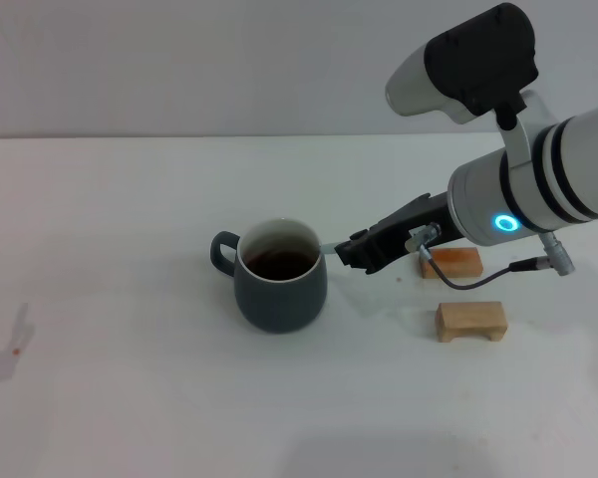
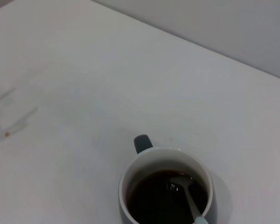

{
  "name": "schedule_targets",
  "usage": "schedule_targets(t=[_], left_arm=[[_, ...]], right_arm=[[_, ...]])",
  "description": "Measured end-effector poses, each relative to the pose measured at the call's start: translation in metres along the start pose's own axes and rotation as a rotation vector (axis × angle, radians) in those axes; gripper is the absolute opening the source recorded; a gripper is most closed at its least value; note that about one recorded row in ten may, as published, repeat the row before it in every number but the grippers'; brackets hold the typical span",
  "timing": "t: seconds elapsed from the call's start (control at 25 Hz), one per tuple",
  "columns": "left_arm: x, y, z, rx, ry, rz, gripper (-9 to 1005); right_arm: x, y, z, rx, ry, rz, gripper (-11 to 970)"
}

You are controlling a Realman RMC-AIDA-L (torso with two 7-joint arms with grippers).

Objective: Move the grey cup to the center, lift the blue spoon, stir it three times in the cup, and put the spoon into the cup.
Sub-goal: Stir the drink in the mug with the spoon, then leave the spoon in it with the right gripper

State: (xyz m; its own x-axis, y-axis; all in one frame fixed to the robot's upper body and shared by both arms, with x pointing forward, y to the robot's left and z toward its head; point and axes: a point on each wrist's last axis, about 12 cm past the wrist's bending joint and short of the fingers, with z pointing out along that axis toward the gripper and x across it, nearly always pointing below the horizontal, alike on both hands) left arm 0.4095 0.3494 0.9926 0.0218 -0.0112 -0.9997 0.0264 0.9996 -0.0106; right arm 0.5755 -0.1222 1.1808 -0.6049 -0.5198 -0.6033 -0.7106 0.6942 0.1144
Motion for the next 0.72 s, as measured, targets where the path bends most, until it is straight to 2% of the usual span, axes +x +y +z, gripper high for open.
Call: schedule_targets(t=[0.2, 0.56, 0.72], left_arm=[[0.0, -0.001, 0.0, 0.005, 0.0, 0.0, 859], [0.0, -0.001, 0.001, 0.006, -0.002, 0.0, 859], [0.0, -0.001, 0.001, 0.003, -0.003, -0.001, 859]], right_arm=[[0.001, 0.004, 0.002, -0.012, -0.003, -0.006, 165], [-0.004, 0.022, 0.01, -0.071, -0.014, -0.04, 165], [-0.009, 0.021, 0.013, -0.064, -0.026, -0.048, 165]])
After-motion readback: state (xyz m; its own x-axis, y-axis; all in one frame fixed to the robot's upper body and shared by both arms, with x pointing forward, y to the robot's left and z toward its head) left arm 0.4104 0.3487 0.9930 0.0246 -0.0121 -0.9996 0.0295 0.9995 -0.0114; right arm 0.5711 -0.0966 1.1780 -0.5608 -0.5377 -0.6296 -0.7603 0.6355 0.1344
